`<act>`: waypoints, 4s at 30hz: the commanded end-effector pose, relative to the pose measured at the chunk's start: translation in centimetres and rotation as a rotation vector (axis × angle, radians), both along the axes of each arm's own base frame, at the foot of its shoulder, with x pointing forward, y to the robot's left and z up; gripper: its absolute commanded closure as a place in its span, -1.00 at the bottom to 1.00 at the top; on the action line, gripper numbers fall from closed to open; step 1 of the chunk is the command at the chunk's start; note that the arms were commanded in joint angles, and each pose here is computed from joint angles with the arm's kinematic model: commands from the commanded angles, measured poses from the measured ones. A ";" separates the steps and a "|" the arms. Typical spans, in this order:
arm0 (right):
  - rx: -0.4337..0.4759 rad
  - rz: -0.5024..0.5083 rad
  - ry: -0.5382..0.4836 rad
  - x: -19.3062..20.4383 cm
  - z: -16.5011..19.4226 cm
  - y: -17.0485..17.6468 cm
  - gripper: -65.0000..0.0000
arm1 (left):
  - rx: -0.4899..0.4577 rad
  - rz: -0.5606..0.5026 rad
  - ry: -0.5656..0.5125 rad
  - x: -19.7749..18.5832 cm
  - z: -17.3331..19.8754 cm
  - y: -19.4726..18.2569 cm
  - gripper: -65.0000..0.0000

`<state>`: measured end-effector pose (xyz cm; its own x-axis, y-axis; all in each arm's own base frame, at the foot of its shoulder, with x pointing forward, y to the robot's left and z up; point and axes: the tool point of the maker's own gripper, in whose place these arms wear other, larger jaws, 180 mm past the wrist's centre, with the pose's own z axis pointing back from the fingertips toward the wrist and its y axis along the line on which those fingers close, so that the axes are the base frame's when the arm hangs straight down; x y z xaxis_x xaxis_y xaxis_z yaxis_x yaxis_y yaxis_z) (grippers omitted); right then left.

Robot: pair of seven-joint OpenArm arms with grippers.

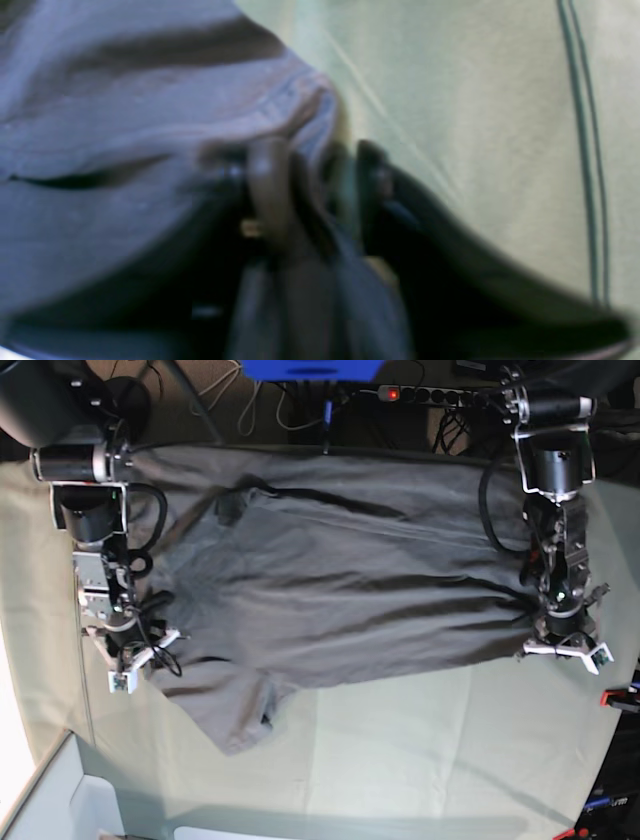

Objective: Layout the t-shirt on the table in an organized manner, then fold the t-shirt properly
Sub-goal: 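Fold the hem up toward the collar with both grippers, then regrasp the folded shirt corner with the right gripper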

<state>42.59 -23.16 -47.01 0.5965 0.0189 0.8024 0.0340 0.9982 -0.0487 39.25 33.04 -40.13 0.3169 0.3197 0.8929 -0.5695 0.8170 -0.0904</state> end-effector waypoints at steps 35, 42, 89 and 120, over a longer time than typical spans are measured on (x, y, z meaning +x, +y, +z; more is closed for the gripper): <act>-0.097 -0.057 -0.121 -17.1 4.8 -3.4 0.16 | 0.022 -0.018 -0.006 -2.5 -0.6 -0.9 1.00; -0.104 -0.056 -0.229 -15.9 8.8 -2.5 -0.13 | 0.023 -0.020 -0.007 -2.5 -0.5 -0.9 1.00; -0.048 0.144 0.009 -6.9 1.6 2.9 0.02 | 0.021 -0.017 -0.021 -1.7 0.0 -0.9 1.00; -0.061 0.186 -0.274 -3.5 12.3 2.3 1.00 | 0.029 -0.021 -0.077 -0.4 2.1 -1.0 1.00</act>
